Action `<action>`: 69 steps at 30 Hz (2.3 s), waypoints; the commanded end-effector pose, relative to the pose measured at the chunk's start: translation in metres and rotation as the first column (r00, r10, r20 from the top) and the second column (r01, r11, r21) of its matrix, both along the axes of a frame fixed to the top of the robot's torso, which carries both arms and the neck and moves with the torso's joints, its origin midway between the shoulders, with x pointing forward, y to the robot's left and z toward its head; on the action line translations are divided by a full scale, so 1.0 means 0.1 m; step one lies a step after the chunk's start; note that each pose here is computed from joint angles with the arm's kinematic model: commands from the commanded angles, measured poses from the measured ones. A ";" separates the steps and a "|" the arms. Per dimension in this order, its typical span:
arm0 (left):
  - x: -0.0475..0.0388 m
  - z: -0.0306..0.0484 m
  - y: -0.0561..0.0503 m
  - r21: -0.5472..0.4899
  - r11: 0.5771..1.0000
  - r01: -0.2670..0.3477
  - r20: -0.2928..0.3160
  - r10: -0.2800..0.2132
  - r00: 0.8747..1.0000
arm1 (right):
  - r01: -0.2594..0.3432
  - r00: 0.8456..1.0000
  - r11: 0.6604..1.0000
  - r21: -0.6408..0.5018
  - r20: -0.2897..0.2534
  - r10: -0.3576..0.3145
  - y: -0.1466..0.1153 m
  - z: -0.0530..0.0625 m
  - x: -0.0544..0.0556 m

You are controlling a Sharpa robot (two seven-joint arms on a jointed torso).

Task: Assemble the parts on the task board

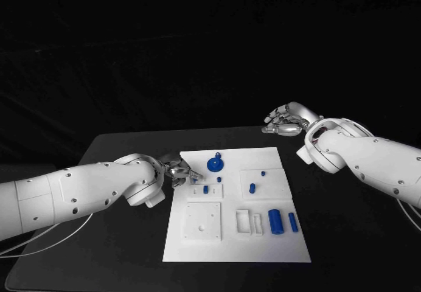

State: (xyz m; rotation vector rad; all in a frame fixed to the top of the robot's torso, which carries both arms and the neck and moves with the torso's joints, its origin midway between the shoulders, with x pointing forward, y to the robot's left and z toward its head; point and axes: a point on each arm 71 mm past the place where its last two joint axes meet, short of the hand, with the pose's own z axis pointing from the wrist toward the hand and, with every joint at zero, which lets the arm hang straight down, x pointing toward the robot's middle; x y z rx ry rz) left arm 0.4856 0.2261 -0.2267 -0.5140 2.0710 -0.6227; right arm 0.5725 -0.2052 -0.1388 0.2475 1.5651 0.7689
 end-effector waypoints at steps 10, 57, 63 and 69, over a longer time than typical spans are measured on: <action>0.111 0.249 0.00 -0.477 0.867 0.143 0.035 -0.144 0.989 | -0.197 0.979 0.980 -0.038 0.044 0.199 0.36 0.02 -0.24; -0.007 0.306 -0.15 -0.681 0.684 0.262 0.001 -0.357 0.934 | -0.551 0.828 0.832 -0.065 0.088 0.554 1.15 0.04 -0.97; -0.009 0.306 -0.16 -0.679 0.685 0.264 0.001 -0.359 0.933 | -0.573 0.815 0.817 -0.070 0.054 0.576 1.17 0.01 -0.99; -0.009 0.306 -0.16 -0.678 0.686 0.264 0.001 -0.359 0.933 | -0.587 0.807 0.807 -0.074 0.030 0.590 1.18 -0.02 -1.00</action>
